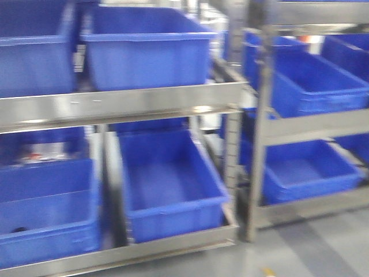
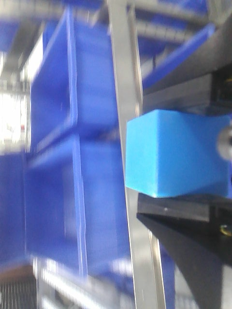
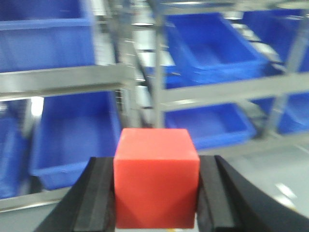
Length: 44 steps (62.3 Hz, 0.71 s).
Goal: Sort and place red and blue blocks on shelf
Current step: 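Turn the base toward the shelf of blue bins, then approach the shelf, bringing both held cubes over the upper bins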
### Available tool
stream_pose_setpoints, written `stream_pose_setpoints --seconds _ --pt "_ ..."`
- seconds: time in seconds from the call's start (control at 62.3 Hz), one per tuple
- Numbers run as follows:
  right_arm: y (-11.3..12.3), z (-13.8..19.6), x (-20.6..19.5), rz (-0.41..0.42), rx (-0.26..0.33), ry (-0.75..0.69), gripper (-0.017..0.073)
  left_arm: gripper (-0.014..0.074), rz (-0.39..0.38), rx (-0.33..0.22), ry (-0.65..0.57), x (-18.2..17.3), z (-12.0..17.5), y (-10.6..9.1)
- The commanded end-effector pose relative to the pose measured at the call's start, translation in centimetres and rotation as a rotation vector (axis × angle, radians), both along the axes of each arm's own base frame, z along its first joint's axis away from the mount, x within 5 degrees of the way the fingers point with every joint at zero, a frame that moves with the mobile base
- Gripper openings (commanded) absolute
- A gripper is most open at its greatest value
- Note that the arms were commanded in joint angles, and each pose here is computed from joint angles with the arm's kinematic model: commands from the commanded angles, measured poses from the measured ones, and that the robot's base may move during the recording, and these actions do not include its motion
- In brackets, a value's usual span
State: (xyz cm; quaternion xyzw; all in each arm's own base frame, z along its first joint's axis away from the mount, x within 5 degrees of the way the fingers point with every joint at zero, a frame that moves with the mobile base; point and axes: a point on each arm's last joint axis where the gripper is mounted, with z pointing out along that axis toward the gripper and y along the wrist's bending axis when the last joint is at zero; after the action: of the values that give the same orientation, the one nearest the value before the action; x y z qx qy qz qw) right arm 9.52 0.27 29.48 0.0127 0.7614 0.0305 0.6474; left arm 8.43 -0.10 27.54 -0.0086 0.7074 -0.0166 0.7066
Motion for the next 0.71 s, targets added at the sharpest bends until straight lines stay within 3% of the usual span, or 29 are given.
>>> stream_pose_setpoints --seconds 0.0,0.69 --pt "-0.17 1.68 0.05 -0.017 -0.007 -0.110 0.0278 0.0124 0.000 0.000 -0.111 -0.05 1.74 0.00" --pt "-0.17 1.68 0.05 -0.017 -0.007 -0.110 0.0278 0.0124 0.000 0.000 -0.111 -0.05 1.74 0.00"
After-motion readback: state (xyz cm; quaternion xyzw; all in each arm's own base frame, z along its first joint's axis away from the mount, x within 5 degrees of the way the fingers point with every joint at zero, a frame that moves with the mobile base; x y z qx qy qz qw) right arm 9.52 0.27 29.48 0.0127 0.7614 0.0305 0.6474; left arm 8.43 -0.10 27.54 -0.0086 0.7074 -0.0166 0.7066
